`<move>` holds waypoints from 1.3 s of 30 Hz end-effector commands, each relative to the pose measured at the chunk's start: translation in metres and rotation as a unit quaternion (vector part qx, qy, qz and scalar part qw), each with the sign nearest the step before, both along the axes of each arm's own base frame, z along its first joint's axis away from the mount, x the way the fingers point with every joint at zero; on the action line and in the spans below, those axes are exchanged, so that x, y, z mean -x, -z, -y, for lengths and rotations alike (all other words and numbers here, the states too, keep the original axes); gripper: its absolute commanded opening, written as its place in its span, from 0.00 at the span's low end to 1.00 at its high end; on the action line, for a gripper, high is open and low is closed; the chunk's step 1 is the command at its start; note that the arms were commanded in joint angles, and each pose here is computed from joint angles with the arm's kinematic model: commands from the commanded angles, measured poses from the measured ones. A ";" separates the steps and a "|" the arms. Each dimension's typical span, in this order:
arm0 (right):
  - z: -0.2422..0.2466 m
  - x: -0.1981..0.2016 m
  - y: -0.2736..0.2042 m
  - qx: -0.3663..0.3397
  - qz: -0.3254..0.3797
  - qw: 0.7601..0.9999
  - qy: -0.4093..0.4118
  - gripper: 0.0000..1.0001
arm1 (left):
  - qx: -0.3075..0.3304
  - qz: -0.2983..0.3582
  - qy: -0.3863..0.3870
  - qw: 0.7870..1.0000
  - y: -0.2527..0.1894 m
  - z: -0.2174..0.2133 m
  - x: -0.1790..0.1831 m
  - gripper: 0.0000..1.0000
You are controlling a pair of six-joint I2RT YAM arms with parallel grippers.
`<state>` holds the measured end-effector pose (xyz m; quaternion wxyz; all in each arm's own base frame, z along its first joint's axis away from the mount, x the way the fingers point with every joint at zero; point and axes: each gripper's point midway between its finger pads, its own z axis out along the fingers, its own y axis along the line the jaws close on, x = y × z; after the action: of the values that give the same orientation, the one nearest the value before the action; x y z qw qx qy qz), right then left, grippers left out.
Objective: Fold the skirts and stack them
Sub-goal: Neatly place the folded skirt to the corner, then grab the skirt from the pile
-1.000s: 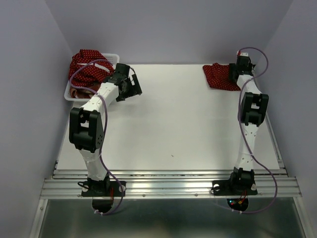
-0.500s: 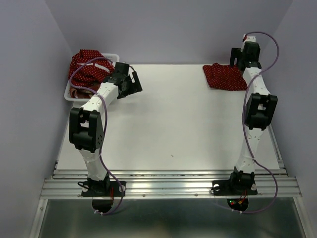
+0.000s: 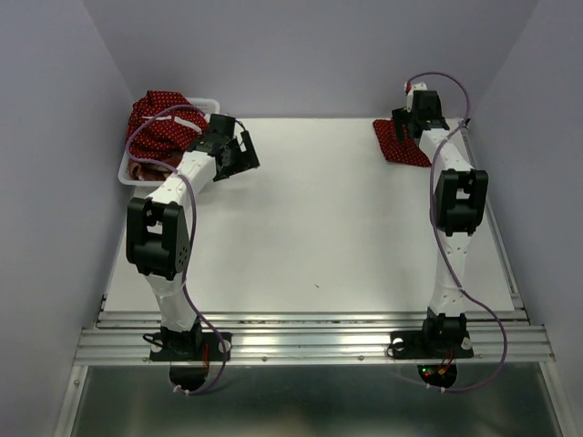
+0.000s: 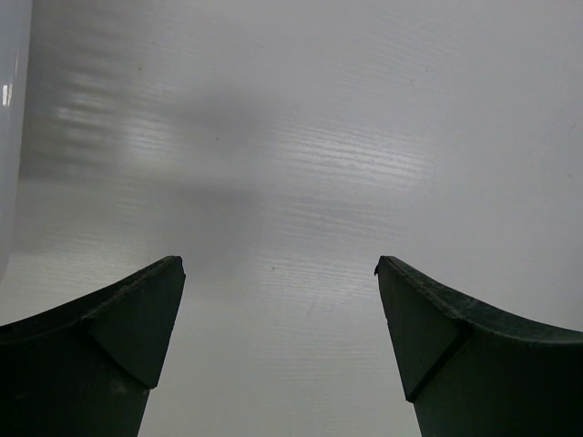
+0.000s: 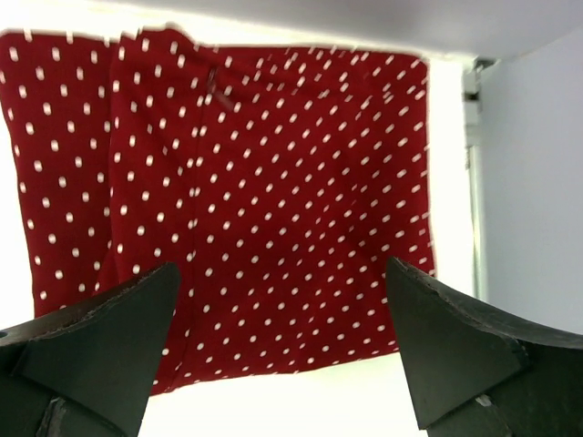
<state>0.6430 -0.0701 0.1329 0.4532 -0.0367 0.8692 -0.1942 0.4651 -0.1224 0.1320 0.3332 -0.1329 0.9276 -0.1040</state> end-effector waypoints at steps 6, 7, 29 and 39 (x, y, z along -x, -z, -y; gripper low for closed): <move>-0.018 0.014 0.065 -0.011 -0.066 0.998 -0.007 1.00 | -0.003 0.044 -0.007 0.999 -0.039 -0.009 -0.002 0.99; -0.018 0.013 0.066 -0.014 -0.066 0.998 -0.008 1.00 | -0.004 0.044 -0.008 0.999 -0.039 -0.010 -0.002 0.99; -0.022 0.000 -0.074 -0.050 0.081 0.995 0.029 1.00 | -0.007 0.111 -0.037 0.993 -0.091 -0.024 -0.012 0.99; -0.055 0.085 -0.096 -0.201 0.115 0.972 0.032 1.00 | -0.029 0.131 -0.155 0.979 -0.118 -0.126 -0.021 0.99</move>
<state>0.5809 -0.0377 0.2197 0.5102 0.0567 0.8509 -0.1119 0.4820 -0.0557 0.2131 0.4289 -0.1969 0.8784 -0.0747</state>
